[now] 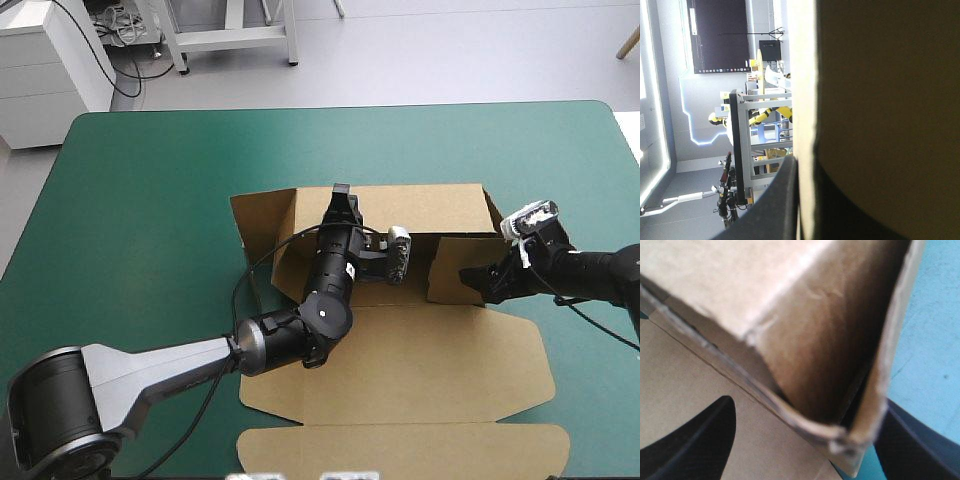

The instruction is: Fold the box

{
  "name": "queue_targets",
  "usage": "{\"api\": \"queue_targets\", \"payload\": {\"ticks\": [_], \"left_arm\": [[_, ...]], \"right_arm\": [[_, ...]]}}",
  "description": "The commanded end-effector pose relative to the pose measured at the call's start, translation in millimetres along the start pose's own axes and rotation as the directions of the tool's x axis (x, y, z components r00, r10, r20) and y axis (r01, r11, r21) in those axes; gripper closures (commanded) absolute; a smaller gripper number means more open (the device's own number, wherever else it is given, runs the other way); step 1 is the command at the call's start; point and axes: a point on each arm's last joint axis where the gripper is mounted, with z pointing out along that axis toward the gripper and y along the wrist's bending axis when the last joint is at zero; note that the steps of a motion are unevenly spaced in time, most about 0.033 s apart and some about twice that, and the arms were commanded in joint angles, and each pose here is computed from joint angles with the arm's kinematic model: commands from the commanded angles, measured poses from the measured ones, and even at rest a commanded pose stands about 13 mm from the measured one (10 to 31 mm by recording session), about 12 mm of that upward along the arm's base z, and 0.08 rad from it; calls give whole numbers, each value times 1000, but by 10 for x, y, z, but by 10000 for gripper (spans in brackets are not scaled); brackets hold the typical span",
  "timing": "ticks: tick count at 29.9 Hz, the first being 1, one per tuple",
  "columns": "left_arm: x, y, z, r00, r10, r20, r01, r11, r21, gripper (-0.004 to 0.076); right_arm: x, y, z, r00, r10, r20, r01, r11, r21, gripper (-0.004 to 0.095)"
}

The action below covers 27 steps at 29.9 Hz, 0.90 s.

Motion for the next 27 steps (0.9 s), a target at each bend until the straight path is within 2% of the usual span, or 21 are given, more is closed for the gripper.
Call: {"api": "queue_targets", "payload": {"ticks": [1,7,13,19,22,27], "left_arm": [[-30,166,-94,997,-49,57,50,998,-22,731],[-42,161,-95,996,-49,70,50,999,-16,732],[-46,160,-95,996,-47,74,48,999,-15,732],[-46,160,-95,996,-47,74,48,999,-15,732],[-46,160,-95,996,-47,74,48,999,-15,732],[-46,160,-95,995,-67,75,68,998,-14,732]], "right_arm": [[-114,30,-39,988,11,154,-14,1000,14,219],[-112,-1,-25,980,37,195,-47,998,46,219],[-115,64,-24,980,38,194,-34,999,-24,219],[-103,56,-18,983,29,182,-27,1000,-17,219],[-91,20,-10,985,16,170,-21,999,24,255],[-154,62,75,985,-22,170,7,996,85,398]]}}
